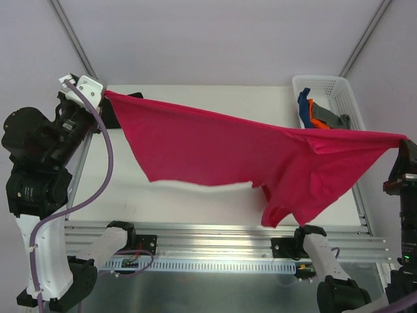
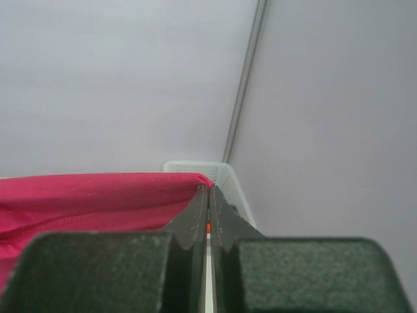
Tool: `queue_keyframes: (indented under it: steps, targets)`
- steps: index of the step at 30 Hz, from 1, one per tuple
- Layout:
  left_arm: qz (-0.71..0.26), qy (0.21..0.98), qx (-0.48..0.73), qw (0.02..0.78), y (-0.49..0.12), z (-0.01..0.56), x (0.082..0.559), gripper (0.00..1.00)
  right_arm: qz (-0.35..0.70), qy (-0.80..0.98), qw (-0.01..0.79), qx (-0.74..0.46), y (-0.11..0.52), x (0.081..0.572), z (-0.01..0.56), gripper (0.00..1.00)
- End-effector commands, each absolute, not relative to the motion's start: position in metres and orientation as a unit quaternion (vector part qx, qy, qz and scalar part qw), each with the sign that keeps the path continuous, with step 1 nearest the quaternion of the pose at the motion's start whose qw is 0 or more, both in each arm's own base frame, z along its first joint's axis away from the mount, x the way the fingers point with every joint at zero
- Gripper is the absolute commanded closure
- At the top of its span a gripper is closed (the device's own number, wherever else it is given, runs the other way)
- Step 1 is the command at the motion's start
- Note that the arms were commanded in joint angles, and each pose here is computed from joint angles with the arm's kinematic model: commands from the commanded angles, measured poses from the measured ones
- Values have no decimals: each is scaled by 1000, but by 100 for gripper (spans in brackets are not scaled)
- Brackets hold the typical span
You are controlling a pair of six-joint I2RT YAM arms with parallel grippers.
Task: Fold and stack the t-shirts
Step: Flatten the tshirt out
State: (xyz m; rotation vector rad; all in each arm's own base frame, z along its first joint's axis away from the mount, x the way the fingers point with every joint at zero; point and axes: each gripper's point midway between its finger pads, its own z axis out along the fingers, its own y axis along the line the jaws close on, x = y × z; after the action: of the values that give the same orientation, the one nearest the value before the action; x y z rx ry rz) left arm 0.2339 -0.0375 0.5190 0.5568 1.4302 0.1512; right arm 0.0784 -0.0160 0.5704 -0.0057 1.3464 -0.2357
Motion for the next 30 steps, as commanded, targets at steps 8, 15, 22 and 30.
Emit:
queue_keyframes:
  steps: [8,15,22,30]
  targets:
    - [98,694,281,655,-34,480,300,100,-271,619,736,-26,-70,164,581,99]
    - [56,766,344,540,-51,371,369,100,-157,737,647,-118,-31,270,456,99]
    - [19,820,370,435,-54,269,426,100,-91,822,538,-163,-12,364,362,99]
    - [32,841,361,403,-47,215,531,100,-83,846,498,-172,-5,481,329,99]
